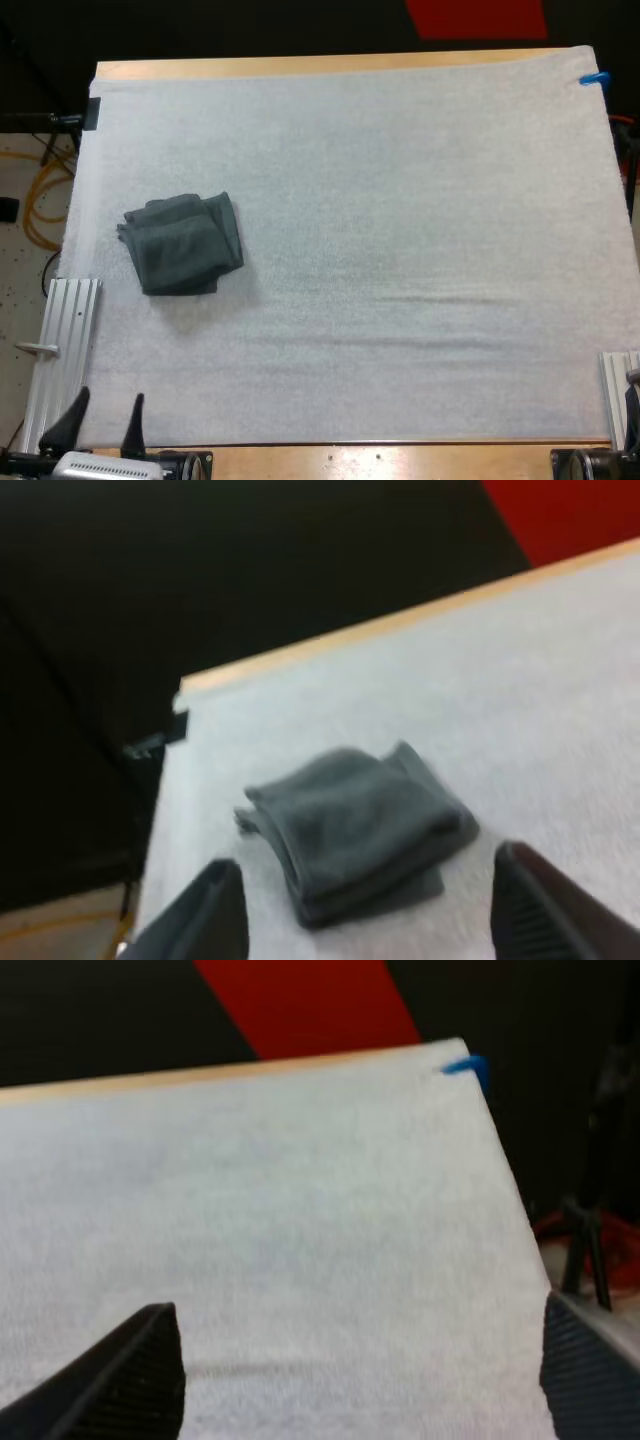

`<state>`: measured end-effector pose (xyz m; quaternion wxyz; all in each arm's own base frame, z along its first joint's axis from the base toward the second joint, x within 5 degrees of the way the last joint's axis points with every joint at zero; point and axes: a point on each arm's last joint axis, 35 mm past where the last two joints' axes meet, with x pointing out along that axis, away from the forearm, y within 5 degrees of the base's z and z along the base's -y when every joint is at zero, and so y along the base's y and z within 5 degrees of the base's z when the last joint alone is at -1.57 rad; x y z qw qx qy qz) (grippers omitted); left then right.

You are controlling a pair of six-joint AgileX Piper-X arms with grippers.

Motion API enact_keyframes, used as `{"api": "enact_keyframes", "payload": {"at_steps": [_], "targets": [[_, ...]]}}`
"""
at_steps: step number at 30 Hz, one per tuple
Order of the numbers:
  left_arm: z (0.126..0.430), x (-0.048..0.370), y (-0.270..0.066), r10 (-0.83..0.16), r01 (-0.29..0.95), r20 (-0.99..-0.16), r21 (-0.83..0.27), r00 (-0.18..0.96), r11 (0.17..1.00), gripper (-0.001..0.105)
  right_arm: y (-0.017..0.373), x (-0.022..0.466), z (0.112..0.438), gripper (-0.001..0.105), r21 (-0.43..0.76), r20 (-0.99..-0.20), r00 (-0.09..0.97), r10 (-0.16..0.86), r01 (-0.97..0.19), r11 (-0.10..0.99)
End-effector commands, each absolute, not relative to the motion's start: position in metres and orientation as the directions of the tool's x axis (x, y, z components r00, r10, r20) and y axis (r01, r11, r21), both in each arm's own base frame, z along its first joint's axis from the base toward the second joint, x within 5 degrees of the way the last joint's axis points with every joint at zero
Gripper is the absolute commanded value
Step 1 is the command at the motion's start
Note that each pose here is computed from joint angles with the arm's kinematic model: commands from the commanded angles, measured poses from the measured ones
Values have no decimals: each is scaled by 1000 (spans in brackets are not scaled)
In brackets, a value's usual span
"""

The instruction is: Pick towel from pile fold and stack

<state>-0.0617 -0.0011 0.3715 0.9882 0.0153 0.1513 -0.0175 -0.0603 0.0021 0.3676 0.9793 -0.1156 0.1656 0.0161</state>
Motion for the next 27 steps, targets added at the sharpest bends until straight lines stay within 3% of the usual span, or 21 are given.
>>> {"api": "enact_keyframes", "payload": {"at_steps": [1, 8, 14, 21, 27], "targets": [[367, -59, -1, -31, 42, -367, 22, 930, 999, 52, 2, -57, 368, 71, -228, -347, 938, -16, -68, 971], [353, -67, -1, -30, 40, -495, 11, 868, 999, 52, 3, -56, 369, 71, -225, -335, 942, -4, -76, 971], [356, -59, -1, -30, 40, -449, 13, 893, 999, 52, 3, -54, 368, 71, -224, -335, 942, -1, -79, 971], [338, -20, -1, -30, 16, -406, -38, 913, 999, 52, 3, -38, 354, 71, -206, -370, 929, 29, -112, 972], [315, 13, -2, -47, 18, -363, -81, 930, 997, 52, 3, -20, 349, 71, -207, -323, 945, 48, -120, 971]]}}
